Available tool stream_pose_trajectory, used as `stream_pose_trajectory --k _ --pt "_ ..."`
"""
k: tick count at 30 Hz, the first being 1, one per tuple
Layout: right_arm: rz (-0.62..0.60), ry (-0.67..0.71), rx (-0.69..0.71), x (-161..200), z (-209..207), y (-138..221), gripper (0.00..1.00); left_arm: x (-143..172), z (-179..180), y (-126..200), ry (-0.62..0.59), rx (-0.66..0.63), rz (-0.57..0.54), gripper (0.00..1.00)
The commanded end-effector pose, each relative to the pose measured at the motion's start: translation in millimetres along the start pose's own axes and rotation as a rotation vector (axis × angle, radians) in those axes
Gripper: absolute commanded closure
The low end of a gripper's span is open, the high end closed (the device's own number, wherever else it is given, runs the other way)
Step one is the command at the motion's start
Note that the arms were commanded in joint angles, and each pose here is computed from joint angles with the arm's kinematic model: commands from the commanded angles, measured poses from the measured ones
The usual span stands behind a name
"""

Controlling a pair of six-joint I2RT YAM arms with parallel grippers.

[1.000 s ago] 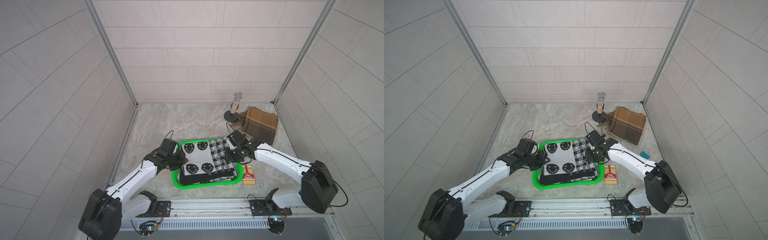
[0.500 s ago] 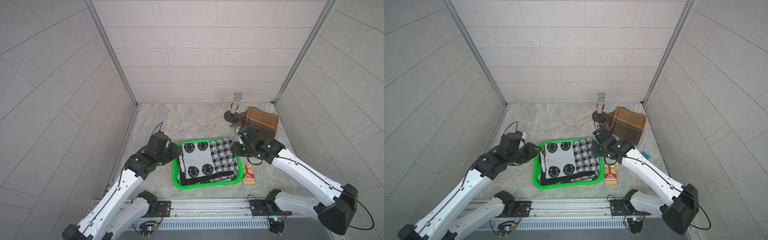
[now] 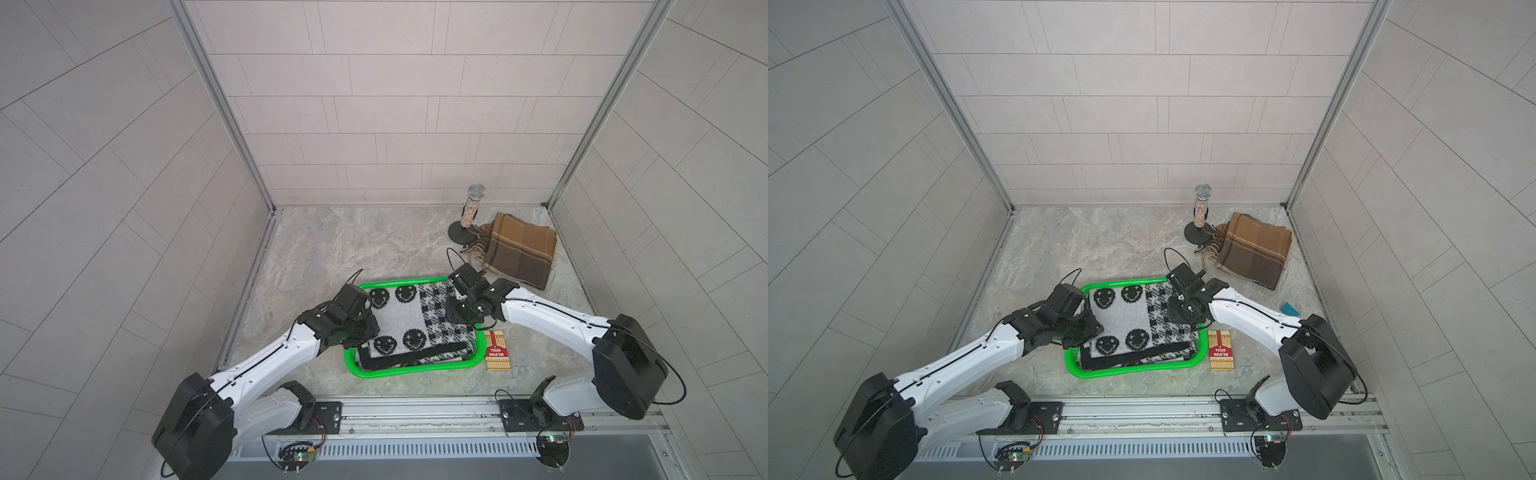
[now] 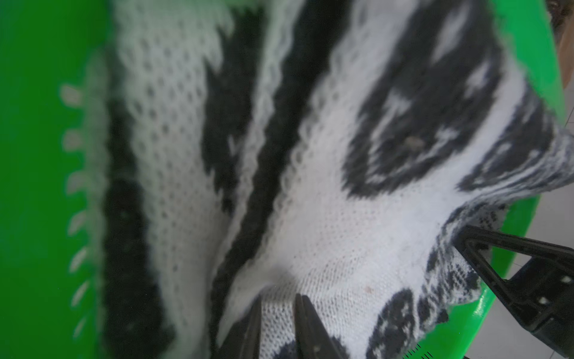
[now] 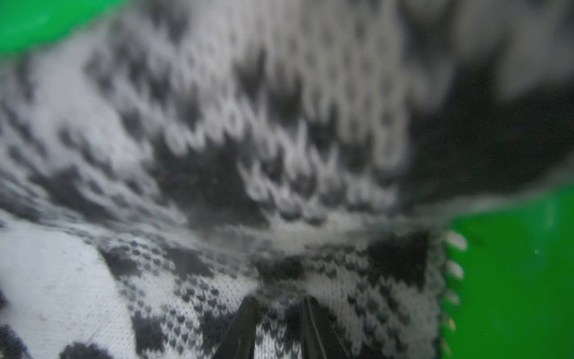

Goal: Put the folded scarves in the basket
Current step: Place the scarf in the basket, then move the basket to the center of the board.

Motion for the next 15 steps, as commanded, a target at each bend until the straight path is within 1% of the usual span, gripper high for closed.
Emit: stream_pose_trajectory --k 1,5,9,11,15 --pt "0.013 -0.012 -0.026 5.1 -0.1 -6.6 0.71 -3.5 13.5 -2.5 0.004 -0.049 -0.057 0.75" --pt "0.003 -0.003 -0.059 5.9 3.1 4.2 0.70 -6.4 23.4 0.0 0.032 -0.056 -0.075 0.75" --pt "-0.081 0.012 -0.093 -0.9 8.5 37.7 0.62 -10.3 26.5 5.2 0.055 -0.049 -0.097 0.76" --pt "-0.134 0.005 -0.098 -6.0 7.6 54.2 0.60 -11.7 27.1 7.2 0.067 -0.045 -0.108 0.76" --pt "-0.225 -0.076 -0.099 -22.7 -12.9 81.6 0.58 -15.4 34.8 8.8 0.103 -0.054 -0.126 0.76"
Point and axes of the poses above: each gripper's point midway between its finger pads, its own y axis back along the fingers, its own z axis along the line the jaws close on, x = y × z, the point moved 10 cm from there along y, back along the fingers
